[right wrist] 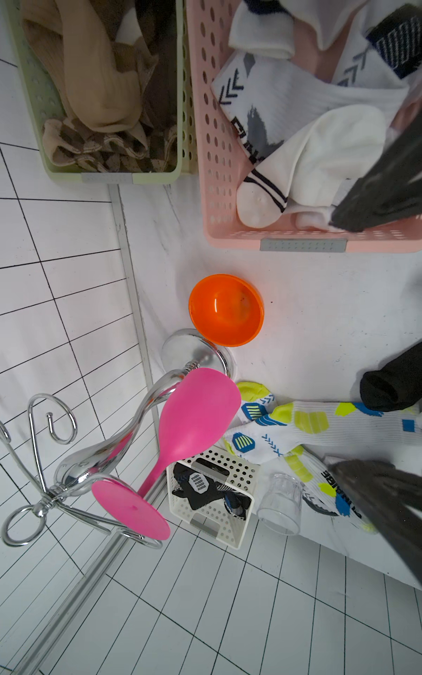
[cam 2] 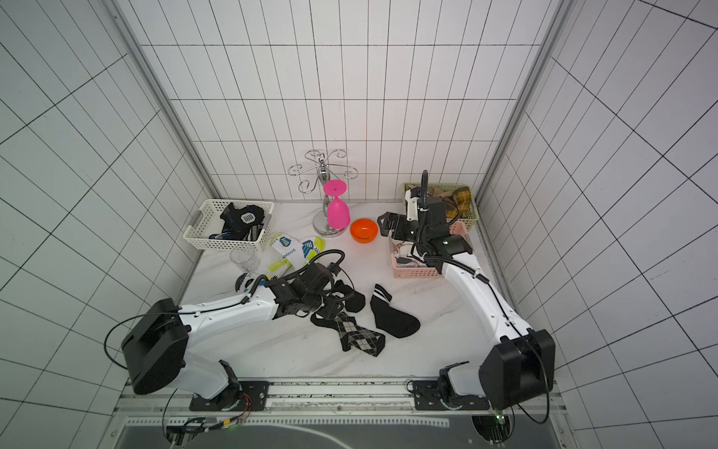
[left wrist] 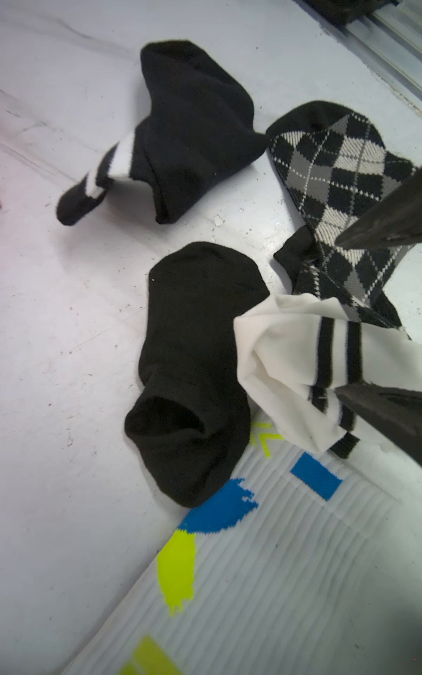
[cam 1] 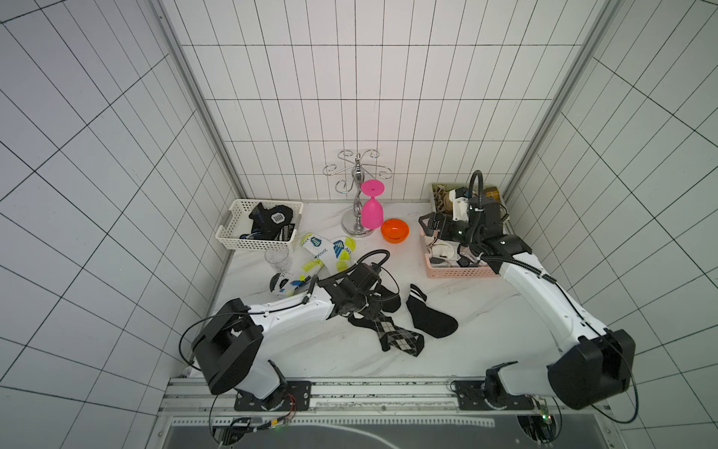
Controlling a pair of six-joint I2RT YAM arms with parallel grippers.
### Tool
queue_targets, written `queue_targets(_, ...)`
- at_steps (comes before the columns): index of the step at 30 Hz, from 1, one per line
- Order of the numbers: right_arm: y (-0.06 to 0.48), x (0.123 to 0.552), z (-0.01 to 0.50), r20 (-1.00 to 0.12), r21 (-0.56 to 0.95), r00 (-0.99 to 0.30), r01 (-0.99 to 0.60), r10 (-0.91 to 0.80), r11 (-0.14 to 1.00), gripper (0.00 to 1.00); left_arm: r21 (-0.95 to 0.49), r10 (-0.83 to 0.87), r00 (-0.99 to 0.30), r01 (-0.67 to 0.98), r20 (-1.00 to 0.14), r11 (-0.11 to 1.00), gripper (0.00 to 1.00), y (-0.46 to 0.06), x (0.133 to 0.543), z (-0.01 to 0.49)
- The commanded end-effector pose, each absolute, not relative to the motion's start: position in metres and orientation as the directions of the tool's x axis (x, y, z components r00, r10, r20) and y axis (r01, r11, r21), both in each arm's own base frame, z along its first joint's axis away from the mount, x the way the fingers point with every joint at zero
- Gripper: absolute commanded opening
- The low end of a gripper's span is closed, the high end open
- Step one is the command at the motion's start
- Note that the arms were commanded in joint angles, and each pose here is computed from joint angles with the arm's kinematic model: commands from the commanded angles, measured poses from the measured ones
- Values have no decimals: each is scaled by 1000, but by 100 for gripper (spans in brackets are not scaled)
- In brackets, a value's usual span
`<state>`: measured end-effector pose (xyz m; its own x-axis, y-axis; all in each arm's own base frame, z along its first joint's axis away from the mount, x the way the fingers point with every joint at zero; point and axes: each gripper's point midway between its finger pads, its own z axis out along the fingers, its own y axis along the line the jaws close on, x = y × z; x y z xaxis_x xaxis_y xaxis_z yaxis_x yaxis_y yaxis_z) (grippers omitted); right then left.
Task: Sort the socks into the basket by color
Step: Pick up the sock at the center of the board.
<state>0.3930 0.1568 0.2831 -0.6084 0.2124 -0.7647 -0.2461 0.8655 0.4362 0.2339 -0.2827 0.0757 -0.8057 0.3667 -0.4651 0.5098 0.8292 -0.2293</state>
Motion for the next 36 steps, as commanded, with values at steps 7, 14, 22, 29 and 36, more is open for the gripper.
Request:
queue_targets(7, 162, 362, 256, -727, 438, -670, -286, 149, 853, 99, -128, 335, -804, 447, -491, 885, 53, -273, 241, 50)
queue_targets(14, 167, 356, 262, -738, 447, -662, -332, 133, 831, 96, -121, 266, -772, 403, -577, 907, 15, -270, 255, 68)
queue_targets(22, 178, 348, 265, -744, 460, -661, -403, 96, 791, 96, -170, 208, -703, 427, -681, 888, 0, -271, 254, 121)
queue_targets(29, 211, 319, 270, -714, 559, -700, -558, 14, 613, 93, -255, 91, -544, 527, -834, 811, 0, -271, 247, 220)
queue_targets(36, 251, 282, 301, -728, 634, -684, -696, -43, 338, 91, -315, 28, -458, 653, -889, 688, 0, -293, 242, 284)
